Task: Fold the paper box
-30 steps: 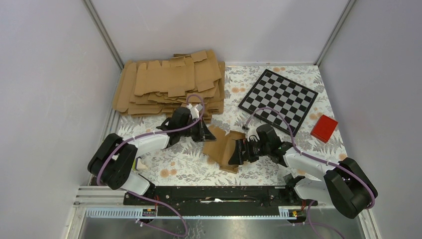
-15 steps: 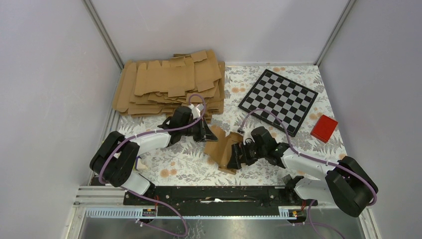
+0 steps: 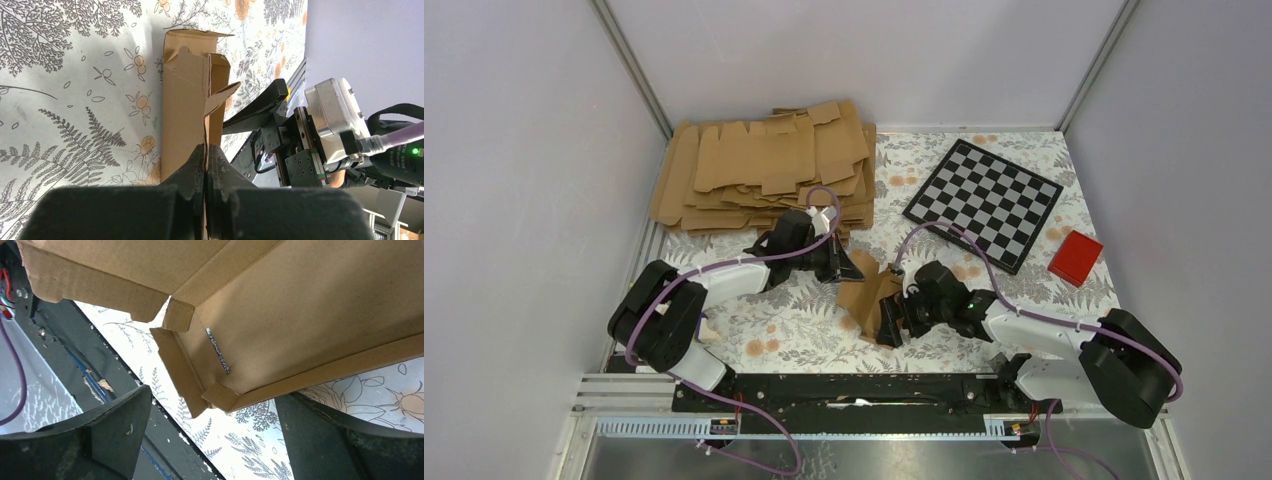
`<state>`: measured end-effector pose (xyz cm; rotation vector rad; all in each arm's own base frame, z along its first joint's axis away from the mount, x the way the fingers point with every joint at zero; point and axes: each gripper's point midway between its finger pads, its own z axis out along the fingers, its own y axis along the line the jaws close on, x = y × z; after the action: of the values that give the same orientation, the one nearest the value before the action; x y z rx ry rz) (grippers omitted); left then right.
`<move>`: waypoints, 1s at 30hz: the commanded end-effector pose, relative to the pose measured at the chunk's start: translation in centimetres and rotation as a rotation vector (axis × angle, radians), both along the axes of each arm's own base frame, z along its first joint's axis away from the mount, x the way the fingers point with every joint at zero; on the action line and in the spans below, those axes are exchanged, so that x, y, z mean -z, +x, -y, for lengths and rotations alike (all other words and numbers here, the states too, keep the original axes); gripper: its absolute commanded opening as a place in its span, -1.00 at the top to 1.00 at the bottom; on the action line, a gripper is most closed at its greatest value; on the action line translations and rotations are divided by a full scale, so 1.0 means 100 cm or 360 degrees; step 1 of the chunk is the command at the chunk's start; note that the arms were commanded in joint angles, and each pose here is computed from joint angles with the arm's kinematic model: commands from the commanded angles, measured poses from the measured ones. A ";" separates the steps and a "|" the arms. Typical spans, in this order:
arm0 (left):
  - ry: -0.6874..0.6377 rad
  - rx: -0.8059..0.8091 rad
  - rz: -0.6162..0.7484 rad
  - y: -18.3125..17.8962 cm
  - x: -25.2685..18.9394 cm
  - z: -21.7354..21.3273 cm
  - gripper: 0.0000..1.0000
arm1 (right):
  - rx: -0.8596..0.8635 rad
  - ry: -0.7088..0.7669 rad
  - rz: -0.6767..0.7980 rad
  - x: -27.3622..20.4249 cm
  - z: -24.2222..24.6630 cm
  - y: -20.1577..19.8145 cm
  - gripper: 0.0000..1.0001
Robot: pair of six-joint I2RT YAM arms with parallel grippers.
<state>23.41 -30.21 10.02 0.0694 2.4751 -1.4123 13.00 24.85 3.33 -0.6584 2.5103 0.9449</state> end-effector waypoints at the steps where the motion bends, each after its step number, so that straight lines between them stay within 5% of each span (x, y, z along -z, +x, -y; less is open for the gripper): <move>1: -0.0126 0.0037 0.0120 0.013 -0.028 0.016 1.00 | -0.0013 -0.0023 0.0128 -0.008 -0.012 0.011 -0.99; 16: -0.0107 0.0054 0.0126 0.011 -0.024 0.014 1.00 | 0.0017 -0.0214 0.0226 0.007 -0.011 0.016 -0.99; 30: -0.0092 0.0059 0.0114 0.009 -0.020 0.013 1.00 | 0.0213 -0.0103 0.0164 0.006 -0.017 0.020 -0.39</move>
<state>23.52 -30.33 10.02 0.0713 2.4741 -1.4170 14.55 25.54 2.28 -0.6046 2.4926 0.7205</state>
